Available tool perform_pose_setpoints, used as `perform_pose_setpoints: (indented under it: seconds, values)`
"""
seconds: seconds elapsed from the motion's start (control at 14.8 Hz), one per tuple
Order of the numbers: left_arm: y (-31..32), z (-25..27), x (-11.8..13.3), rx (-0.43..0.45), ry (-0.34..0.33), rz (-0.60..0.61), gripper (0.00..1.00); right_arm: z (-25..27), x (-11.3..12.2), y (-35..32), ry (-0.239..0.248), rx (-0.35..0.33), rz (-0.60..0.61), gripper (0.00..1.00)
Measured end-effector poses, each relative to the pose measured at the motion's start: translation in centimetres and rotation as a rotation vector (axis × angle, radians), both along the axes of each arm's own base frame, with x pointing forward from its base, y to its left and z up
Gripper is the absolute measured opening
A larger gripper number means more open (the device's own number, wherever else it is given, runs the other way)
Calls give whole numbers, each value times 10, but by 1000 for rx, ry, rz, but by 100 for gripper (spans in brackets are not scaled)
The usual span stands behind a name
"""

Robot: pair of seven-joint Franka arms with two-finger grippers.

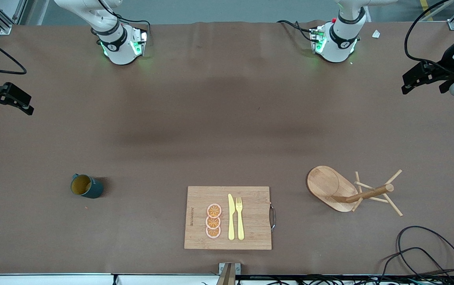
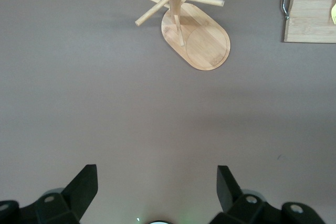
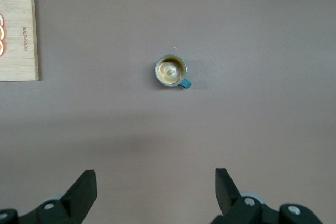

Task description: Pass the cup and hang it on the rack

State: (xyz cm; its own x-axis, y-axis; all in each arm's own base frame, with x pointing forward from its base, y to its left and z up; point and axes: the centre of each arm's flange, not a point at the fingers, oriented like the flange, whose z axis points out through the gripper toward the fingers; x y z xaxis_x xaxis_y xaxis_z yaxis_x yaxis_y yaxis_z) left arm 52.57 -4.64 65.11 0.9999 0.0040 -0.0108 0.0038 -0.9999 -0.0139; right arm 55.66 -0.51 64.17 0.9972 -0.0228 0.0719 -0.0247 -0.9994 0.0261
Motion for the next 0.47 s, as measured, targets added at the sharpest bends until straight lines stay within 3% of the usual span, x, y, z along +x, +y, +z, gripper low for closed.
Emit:
perform_pose_setpoints:
  seconds: [0.2,0.47]
  values:
    - [1,-2,1,0,3,2,100,-28,18,2,14,-1,3,100]
    - [2,-1,1,0,1,3,100,-112,67,6,58,-4,11,100]
